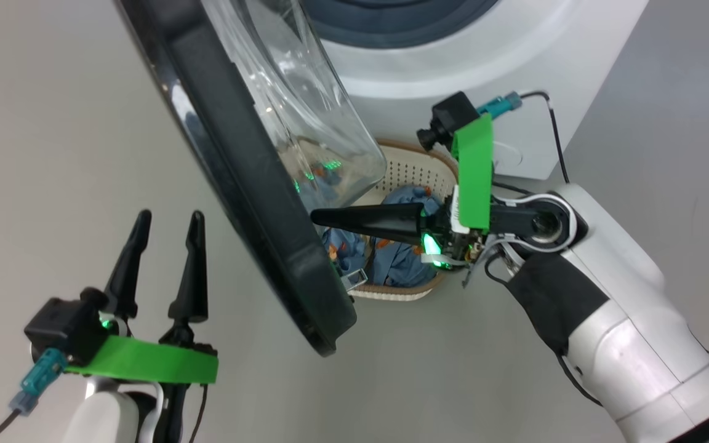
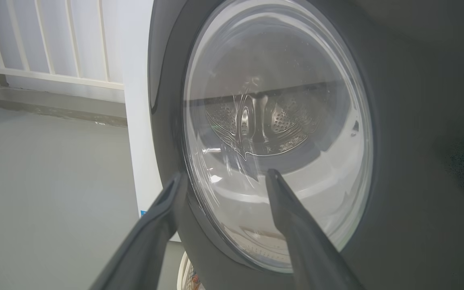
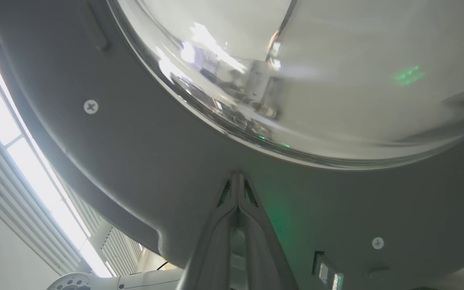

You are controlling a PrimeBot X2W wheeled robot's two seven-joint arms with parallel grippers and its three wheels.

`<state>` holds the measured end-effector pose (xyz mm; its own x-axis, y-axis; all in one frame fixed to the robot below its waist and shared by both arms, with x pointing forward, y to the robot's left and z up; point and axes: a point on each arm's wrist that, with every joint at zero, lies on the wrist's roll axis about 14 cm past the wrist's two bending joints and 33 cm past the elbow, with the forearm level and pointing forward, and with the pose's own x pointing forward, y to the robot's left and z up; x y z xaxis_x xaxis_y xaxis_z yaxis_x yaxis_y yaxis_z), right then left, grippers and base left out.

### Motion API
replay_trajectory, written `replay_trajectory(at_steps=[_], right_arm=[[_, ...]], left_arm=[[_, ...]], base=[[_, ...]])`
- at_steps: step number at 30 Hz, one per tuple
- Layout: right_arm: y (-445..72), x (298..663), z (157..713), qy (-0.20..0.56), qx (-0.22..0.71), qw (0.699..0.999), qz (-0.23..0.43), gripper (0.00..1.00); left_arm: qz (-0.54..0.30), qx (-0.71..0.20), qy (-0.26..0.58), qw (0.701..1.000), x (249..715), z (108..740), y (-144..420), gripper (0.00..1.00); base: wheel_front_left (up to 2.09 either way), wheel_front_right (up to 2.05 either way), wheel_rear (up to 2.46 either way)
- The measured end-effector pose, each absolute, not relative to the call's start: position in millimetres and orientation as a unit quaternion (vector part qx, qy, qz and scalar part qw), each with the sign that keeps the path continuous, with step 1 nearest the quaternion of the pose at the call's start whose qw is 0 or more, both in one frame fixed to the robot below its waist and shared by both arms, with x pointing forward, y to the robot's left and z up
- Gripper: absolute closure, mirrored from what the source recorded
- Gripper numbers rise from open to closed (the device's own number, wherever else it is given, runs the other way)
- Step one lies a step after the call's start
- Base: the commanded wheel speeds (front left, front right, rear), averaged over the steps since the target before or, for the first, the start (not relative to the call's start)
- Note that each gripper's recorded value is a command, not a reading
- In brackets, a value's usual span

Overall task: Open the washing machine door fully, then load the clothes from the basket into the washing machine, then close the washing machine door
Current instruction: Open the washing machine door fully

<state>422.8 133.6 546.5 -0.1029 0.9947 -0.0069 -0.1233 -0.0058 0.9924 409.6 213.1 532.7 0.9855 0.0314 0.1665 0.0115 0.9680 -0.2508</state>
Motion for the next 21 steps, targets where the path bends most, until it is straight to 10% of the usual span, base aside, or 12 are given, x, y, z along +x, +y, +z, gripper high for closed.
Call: replay_trajectory(at_steps=[18, 20, 21], right_arm=[[74.6, 405.7, 581.1, 0.404, 0.517, 0.566, 0.499, 1.00], [65.1, 409.9, 586.8, 0.377, 0.532, 0.585, 0.483, 0.55], [59.8, 412.7, 589.5, 0.362, 0.539, 0.595, 0.474, 0.10]], left_arm=[[-0.004, -0.128, -0.097, 0.987, 369.7, 543.0, 209.5, 0.00], [-0.007, -0.129, -0.097, 0.987, 366.7, 543.3, 207.3, 0.00], [-0.009, -0.129, -0.098, 0.987, 366.1, 543.9, 206.0, 0.00]], base=[[0.00, 0.00, 0.00], [0.00, 0.00, 0.00], [0.00, 0.00, 0.00]])
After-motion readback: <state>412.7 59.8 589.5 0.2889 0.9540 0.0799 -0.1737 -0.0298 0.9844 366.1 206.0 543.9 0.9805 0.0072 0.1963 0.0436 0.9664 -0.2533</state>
